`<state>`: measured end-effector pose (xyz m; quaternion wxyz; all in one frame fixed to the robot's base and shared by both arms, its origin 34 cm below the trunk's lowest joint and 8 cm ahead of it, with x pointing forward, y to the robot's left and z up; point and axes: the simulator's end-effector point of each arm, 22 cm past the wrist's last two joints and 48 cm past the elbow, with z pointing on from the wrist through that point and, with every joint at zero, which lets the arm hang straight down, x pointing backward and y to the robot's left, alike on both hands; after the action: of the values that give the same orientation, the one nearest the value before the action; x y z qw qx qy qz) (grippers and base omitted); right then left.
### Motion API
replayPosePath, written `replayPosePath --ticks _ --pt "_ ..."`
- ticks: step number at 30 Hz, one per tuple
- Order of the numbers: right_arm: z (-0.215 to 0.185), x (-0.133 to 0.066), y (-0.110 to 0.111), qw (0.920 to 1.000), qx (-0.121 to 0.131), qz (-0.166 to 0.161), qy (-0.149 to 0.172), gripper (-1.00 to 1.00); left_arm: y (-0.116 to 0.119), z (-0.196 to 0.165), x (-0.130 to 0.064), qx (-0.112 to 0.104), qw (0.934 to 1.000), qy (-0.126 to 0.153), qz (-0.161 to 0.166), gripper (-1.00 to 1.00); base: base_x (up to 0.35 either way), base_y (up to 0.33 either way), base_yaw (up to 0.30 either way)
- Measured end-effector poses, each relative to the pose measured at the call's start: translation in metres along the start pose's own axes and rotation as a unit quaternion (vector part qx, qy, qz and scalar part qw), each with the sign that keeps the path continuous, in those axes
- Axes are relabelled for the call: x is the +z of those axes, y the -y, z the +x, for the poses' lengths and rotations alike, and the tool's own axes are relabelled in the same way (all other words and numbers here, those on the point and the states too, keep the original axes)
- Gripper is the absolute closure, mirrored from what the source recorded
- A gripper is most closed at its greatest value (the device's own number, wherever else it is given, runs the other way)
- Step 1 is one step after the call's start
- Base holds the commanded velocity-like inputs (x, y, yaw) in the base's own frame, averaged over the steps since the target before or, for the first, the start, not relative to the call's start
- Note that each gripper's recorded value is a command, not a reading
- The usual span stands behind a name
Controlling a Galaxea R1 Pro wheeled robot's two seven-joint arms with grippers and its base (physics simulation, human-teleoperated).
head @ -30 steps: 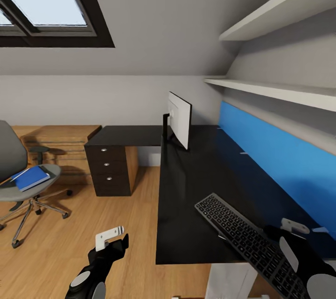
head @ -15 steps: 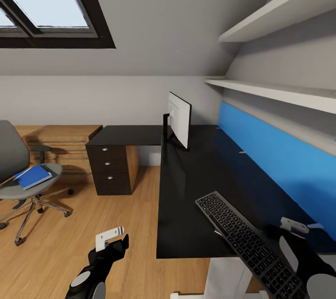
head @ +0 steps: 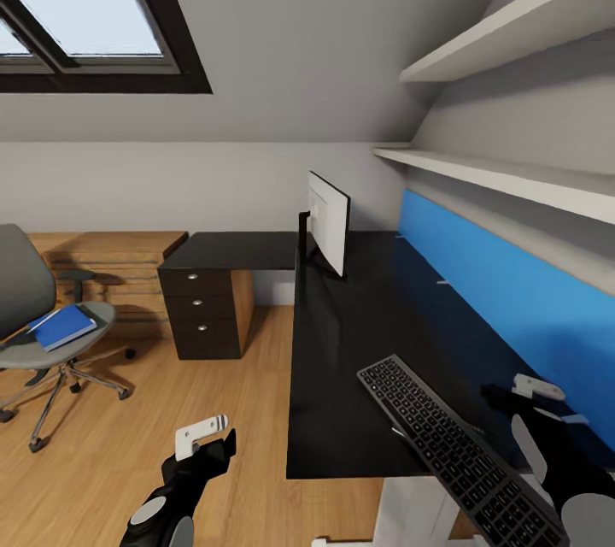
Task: In the bedroom, organize the workspace by keeping the computer under the desk, ensuring the monitor is on the desk, placing the keyboard on the desk next to the monitor, placing the mouse on the desk next to the keyboard, moving the folder from the swivel chair onto the desk next to the mouse, stacking the notebook on top of the folder with the pen on top of the notebook, and positioning the swivel chair next to the desk.
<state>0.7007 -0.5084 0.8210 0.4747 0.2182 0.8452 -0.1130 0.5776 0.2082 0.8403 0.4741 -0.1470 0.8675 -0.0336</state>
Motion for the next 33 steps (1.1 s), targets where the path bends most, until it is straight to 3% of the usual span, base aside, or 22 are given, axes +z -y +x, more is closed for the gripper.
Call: replayPosePath --ticks 6,13,19,20,26,33 --pt "-0.049 -0.019 -0.021 0.9991 0.006 -0.021 0.037 -1.00 0.002 -0.007 -0.005 0.001 1.0000 0.000 0.000 -1.00 0.000 0.000 0.000" --pt "-0.061 -0.065 -0.056 0.9977 0.000 -0.061 0.030 -1.00 0.004 -0.015 -0.011 0.001 1.0000 0.000 0.000 -1.00 0.000 0.000 0.000" --pt "-0.052 -0.079 -0.072 0.9970 0.003 -0.075 0.017 -1.00 0.003 -0.016 -0.012 0.000 1.0000 0.000 -0.001 -1.00 0.000 0.000 0.000" --pt "-0.049 -0.087 -0.084 0.9963 0.008 -0.085 0.008 -1.00 0.003 -0.016 -0.012 0.000 1.0000 0.000 -0.001 -1.00 0.000 0.000 0.000" --pt "-0.046 -0.092 -0.093 0.9957 0.012 -0.092 0.001 -1.00 0.003 -0.016 -0.012 0.000 1.0000 0.000 -0.001 -1.00 -0.016 0.000 0.000" --pt "-0.046 -0.092 -0.092 0.9959 0.015 -0.089 0.000 -1.00 0.002 -0.016 -0.011 -0.001 1.0000 -0.001 -0.002 -1.00 -0.315 0.091 0.000"
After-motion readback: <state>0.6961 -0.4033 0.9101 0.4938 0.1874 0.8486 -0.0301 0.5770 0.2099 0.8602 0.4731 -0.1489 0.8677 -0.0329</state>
